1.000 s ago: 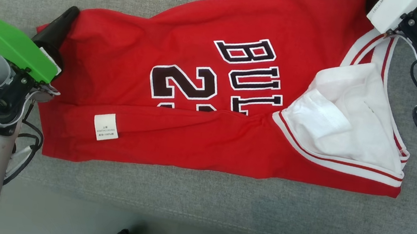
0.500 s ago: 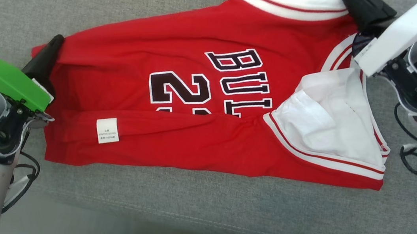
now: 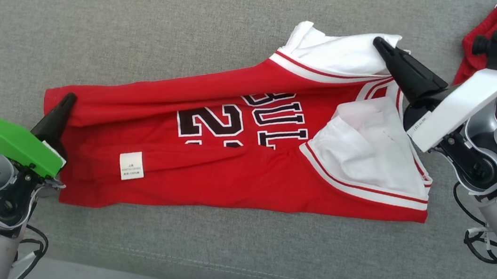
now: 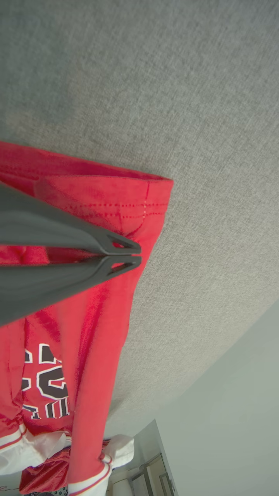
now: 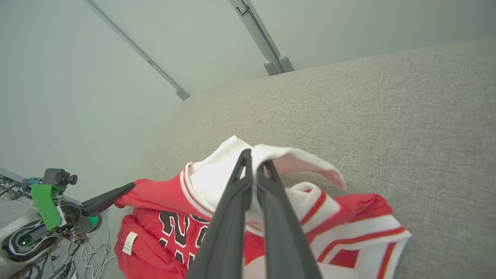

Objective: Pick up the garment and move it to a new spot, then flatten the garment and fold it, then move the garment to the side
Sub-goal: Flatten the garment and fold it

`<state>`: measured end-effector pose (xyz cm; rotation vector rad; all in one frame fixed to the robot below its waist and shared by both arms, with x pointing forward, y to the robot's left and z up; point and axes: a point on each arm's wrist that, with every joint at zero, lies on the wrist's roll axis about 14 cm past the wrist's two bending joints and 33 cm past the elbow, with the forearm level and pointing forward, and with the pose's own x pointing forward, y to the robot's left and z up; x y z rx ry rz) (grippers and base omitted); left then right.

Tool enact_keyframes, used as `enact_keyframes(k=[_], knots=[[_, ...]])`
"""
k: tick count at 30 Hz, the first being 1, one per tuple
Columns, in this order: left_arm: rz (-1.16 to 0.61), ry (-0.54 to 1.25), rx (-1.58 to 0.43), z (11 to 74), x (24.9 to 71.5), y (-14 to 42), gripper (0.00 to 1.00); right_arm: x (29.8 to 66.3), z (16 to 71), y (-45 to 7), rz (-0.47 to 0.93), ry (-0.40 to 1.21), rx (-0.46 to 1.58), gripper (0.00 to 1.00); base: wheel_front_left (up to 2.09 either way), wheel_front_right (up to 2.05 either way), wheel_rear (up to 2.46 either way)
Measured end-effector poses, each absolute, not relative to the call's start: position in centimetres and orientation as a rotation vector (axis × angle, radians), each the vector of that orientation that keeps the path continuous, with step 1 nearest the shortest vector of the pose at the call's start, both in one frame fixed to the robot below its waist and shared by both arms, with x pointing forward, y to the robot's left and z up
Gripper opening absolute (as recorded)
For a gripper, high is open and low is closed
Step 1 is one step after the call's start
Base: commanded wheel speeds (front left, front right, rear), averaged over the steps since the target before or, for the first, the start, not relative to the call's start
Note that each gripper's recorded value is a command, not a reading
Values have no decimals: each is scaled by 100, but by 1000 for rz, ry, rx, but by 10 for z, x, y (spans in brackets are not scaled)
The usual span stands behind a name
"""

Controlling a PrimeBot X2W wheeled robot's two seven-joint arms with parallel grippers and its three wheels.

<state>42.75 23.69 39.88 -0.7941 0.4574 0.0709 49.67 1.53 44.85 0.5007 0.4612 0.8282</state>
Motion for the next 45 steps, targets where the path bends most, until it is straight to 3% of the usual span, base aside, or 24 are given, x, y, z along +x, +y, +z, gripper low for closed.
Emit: enact_keyframes(k=[11,26,34,45], knots=[[31,381,-796,425,419,231,0,483,483,-4,811,366,496,0,0,0,0],[19,360,-786,429,411,227,1,459,462,-14,758,421,540,0,0,0,0],[40,316,-799,435,426,229,2,470,460,-13,759,398,515,0,0,0,0],[25,253,-774,452,470,230,6,514,473,-5,761,304,417,0,0,0,0]])
